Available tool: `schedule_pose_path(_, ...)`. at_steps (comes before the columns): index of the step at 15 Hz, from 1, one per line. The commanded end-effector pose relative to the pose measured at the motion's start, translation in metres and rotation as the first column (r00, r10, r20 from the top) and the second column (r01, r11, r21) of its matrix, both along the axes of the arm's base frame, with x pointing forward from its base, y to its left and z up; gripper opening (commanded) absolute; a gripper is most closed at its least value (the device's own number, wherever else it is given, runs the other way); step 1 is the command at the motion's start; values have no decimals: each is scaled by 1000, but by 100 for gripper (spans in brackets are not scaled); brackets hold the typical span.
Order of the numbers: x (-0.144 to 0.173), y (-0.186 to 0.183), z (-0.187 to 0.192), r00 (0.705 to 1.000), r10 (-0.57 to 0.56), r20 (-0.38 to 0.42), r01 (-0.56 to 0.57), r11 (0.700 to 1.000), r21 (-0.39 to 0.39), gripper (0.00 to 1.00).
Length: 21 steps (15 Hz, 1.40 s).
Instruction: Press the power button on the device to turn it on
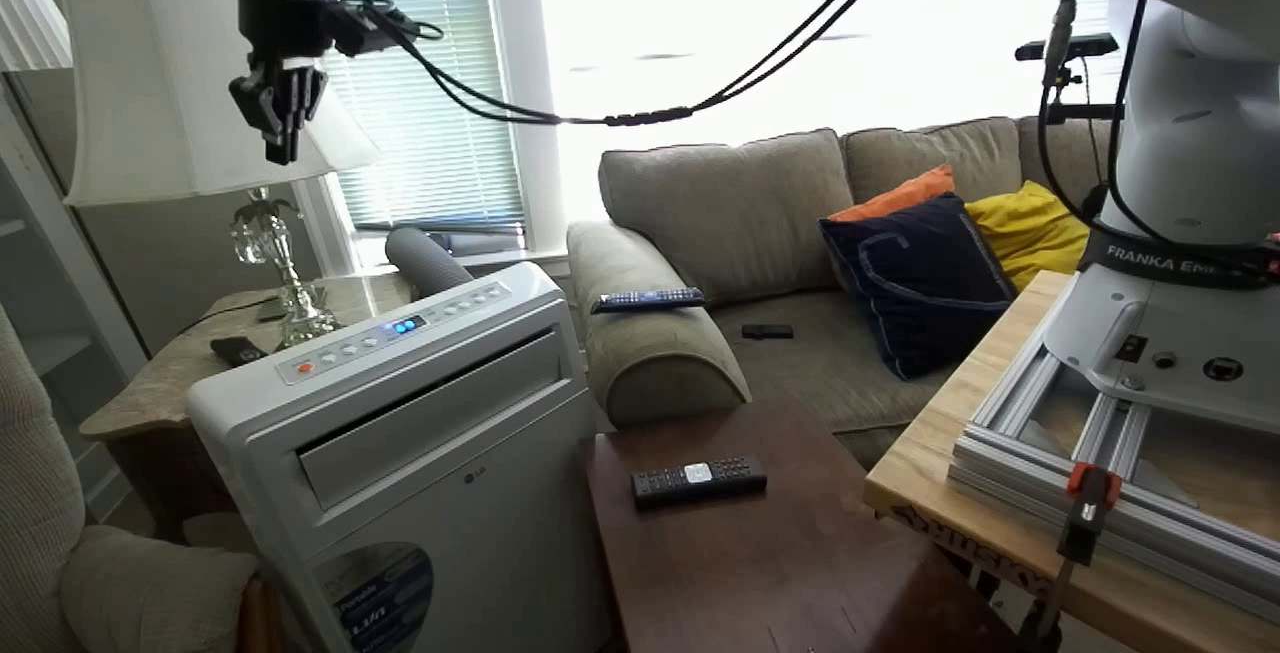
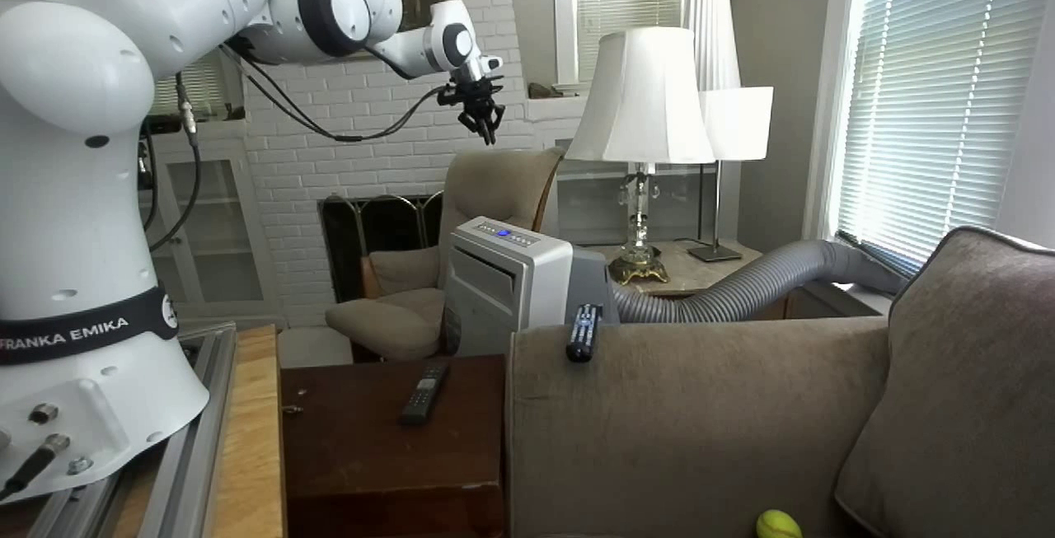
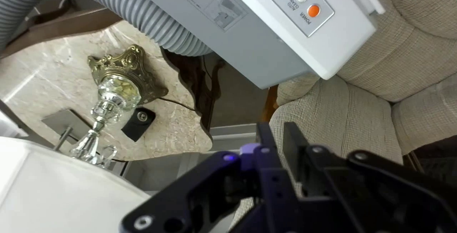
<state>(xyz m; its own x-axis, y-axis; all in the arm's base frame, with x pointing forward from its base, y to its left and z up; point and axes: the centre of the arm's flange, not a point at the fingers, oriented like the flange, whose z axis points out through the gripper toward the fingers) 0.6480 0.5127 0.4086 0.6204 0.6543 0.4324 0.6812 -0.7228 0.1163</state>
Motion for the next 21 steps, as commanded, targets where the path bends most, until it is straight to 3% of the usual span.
schedule_pose_path(1, -45, -36, 35, 991, -124, -41, 122, 992, -42, 47)
schedule_pose_path(4, -75, -53, 57, 963, -262, -69, 257, 964, -73, 68)
schedule_pose_path(8, -104, -71, 83, 903, -414, -115, 397, 906, -147, 96)
schedule_pose_path(12, -129, -103, 99, 848, -497, -182, 478, 867, -142, 100)
schedule_pose_path(13, -133, -112, 98, 845, -490, -214, 478, 871, -112, 100)
schedule_pose_path(15, -136, -132, 106, 874, -416, -251, 420, 907, -41, 100)
schedule_pose_path(18, -139, -157, 113, 893, -313, -323, 354, 932, 75, 100)
schedule_pose_path(21, -144, -189, 113, 888, -207, -411, 289, 946, 148, 100)
